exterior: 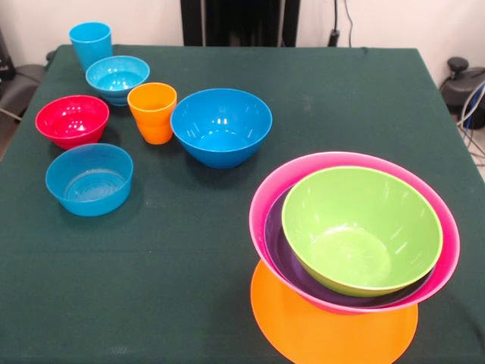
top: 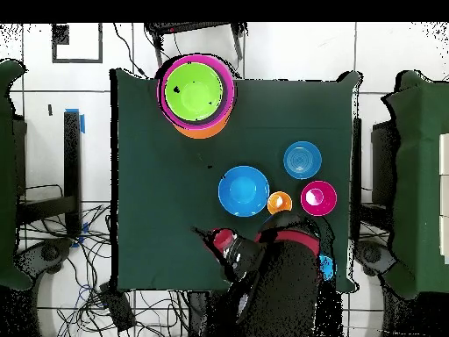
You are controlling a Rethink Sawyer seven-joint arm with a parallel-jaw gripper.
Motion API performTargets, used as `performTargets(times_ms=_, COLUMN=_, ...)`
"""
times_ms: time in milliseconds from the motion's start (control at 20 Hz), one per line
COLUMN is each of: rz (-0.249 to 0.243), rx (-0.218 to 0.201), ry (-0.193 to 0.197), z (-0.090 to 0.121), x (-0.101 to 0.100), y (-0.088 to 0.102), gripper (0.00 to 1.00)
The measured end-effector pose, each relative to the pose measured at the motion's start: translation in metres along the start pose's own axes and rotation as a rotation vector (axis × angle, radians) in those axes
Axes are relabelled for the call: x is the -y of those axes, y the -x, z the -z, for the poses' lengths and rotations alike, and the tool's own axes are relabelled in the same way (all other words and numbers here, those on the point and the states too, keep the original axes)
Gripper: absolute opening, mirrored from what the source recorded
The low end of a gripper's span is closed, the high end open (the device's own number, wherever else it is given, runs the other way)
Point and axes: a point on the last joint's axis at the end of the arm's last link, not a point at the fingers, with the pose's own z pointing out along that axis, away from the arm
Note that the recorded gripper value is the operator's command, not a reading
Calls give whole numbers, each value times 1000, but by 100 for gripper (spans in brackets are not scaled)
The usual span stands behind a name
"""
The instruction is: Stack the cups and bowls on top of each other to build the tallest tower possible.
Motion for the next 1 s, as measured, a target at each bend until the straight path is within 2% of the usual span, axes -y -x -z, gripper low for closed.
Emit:
performTargets(times_ms=300, rz=-37, rx=-12, ry=-33, z=-2, x=21, y=4, gripper=100)
performTargets(times_ms=400, rz=-49, rx=-20, ry=-55, z=-4, x=31, y=8, gripper=100)
performTargets(times_ms=700, rz=-50, rx=-35, ry=-101, z=-7, x=46, y=22, gripper=100)
performTargets(times_ms=1000, rz=-43, rx=-25, ry=-119, z=-8, x=51, y=40, gripper=100)
